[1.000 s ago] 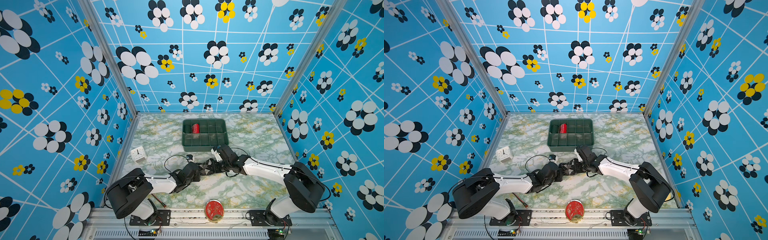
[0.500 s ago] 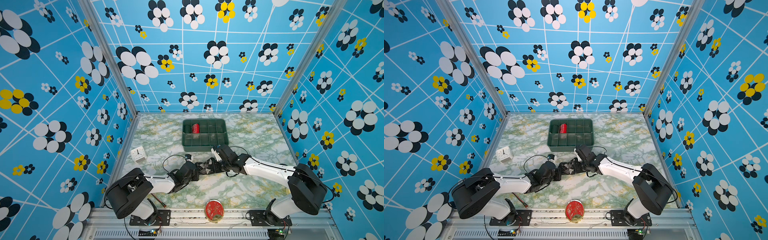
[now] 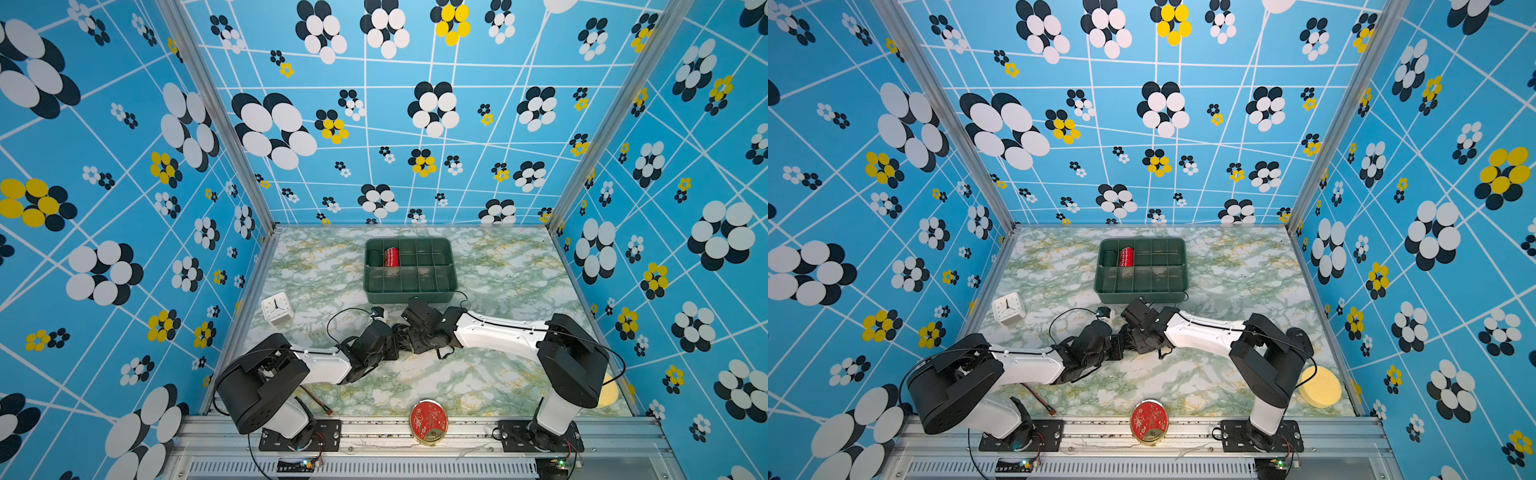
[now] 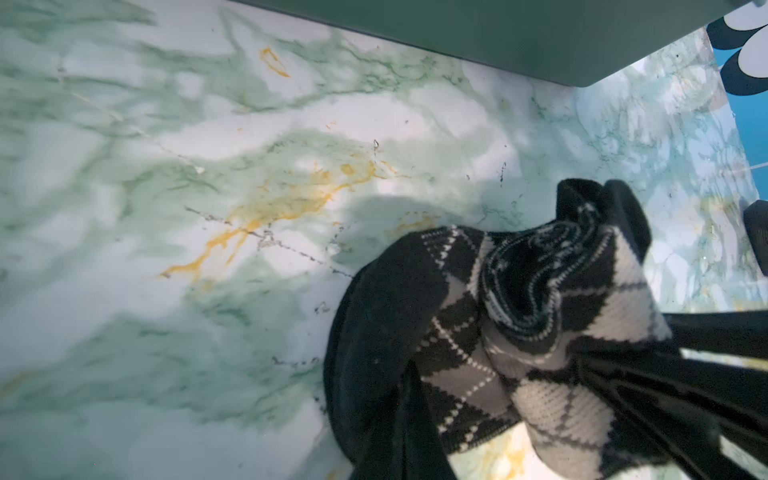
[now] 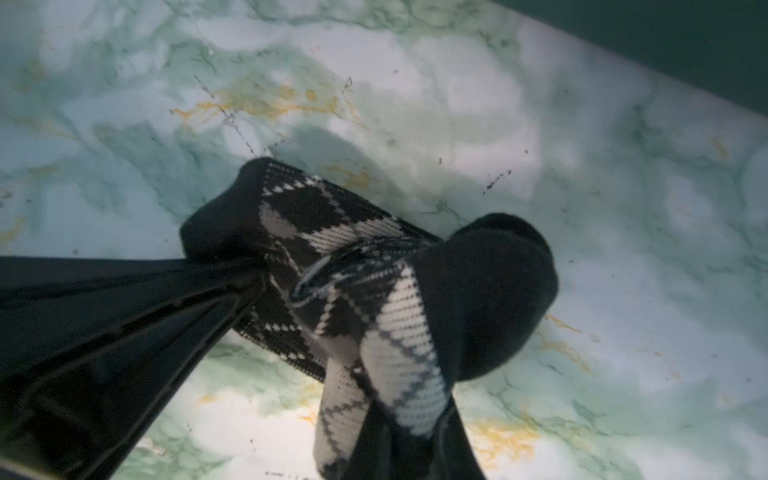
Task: Roll the socks
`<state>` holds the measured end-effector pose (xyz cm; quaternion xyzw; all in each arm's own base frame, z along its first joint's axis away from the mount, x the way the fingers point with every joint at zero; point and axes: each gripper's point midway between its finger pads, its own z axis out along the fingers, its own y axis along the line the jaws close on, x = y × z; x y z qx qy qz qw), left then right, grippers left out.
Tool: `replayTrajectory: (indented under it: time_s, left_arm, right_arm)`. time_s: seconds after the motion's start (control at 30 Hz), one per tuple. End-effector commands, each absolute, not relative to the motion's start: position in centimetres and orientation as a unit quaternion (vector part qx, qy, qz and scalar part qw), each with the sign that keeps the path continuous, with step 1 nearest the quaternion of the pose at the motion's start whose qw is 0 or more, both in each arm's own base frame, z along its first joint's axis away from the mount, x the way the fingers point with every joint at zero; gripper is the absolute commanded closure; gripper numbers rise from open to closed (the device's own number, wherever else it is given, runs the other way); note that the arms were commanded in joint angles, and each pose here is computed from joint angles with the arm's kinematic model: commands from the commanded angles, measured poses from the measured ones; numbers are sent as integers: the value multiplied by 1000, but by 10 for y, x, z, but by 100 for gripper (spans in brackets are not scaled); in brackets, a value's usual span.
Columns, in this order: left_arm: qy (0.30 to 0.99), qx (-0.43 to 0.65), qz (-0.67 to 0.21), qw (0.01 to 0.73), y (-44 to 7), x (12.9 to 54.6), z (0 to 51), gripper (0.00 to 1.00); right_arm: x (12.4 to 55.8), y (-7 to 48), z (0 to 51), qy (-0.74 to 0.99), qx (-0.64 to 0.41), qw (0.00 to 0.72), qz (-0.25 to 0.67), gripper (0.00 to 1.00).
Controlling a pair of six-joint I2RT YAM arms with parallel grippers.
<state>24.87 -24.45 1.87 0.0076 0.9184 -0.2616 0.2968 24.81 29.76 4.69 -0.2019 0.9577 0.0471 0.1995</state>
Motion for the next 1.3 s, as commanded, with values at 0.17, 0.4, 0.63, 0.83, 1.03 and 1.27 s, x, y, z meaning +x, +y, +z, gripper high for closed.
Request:
replayTrajectory:
  time_s: [0.17, 0.4, 0.63, 0.83, 1.03, 1.27]
  left_arm:
    - [959, 34, -219, 179, -223, 201, -21, 100]
    - [929, 48, -293, 222, -244, 208, 31, 96]
    - [896, 61, -334, 287, -259, 225, 86, 94]
    - [890, 53, -347, 291, -272, 235, 84, 97]
    - [883, 29, -360, 299, -277, 243, 74, 99]
    - [879, 12, -370, 302, -281, 249, 66, 99]
  right_arm:
    - [254, 282, 40, 964, -170, 206, -17, 95]
    - [248, 284, 32, 965, -172, 197, -9, 95]
    - [248, 287, 35, 964, -172, 201, 3, 94]
    - [248, 291, 38, 963, -174, 204, 11, 92]
    - [247, 293, 40, 963, -175, 206, 22, 91]
    - [246, 295, 38, 963, -174, 205, 28, 90]
